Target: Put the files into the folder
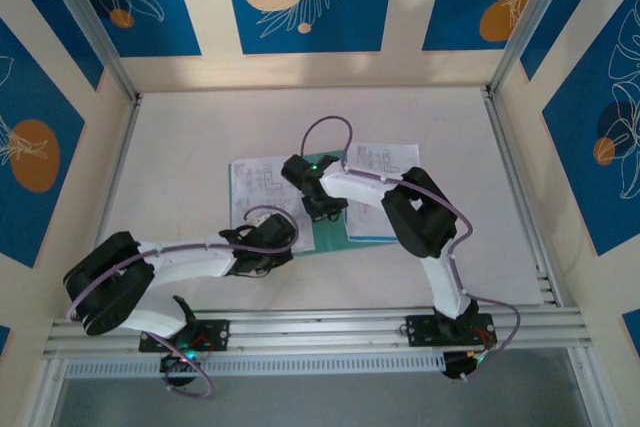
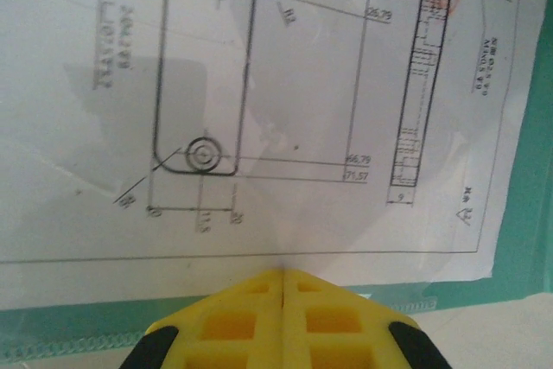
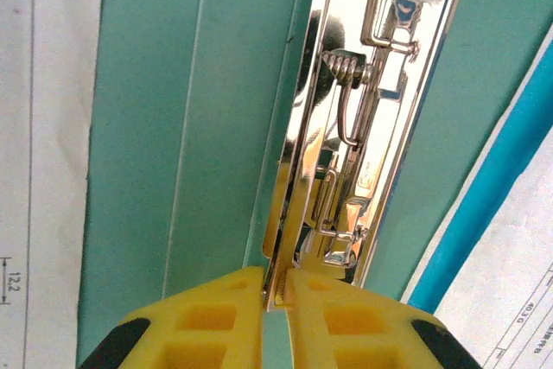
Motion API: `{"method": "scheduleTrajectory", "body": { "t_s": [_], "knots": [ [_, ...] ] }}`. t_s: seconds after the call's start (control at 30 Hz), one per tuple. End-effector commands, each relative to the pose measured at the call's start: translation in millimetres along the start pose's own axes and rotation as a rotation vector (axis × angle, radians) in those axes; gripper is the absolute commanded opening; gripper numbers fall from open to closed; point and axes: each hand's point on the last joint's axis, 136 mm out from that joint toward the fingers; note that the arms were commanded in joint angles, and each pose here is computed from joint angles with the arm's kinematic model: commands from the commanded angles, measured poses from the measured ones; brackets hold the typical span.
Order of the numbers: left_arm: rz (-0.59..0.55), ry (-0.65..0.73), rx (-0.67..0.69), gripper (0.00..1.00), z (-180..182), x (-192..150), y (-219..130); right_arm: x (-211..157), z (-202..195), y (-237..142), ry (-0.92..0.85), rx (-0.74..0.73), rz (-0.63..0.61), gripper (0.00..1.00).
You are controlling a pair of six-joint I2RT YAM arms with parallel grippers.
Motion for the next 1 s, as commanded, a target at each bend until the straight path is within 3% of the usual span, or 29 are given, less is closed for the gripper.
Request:
{"method": "scheduleTrajectory", "body": {
  "t_s": [0.0,0.33,0.53,0.7,0.97],
  "knots": [
    [0.036,-0.012,0.155,0.00,46.0,-14.8,2.6,-29.9,-44.5,32.6,-0.040,-0.172,0.118,0.16],
    [0.044,-0.009,0.152,0.00,44.1,-16.0,5.4,13.5,-20.0,-49.6,0.046,0.087,-0.061,0.22],
    [0.042,-0.010,0.146,0.00,42.8,-15.3,4.5,22.5,-23.5,-80.3,0.115,0.128,-0.104,0.29],
    [0.042,-0.005,0.147,0.00,42.5,-15.0,4.6,15.4,-15.1,-76.2,0.154,0.173,-0.075,0.30],
    [0.040,-0.005,0.149,0.00,43.9,-15.0,2.9,1.3,-7.7,-35.4,0.166,0.094,0.030,0.22]
  ]
}}
Point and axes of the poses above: each hand's point on the last joint's axis, 136 mm out from that joint toward the fingers, its own y axis out along the fingers, its own z axis along the line the jaws close on, x = y × z, and after that the axes turned 1 degree about -y, right-handed
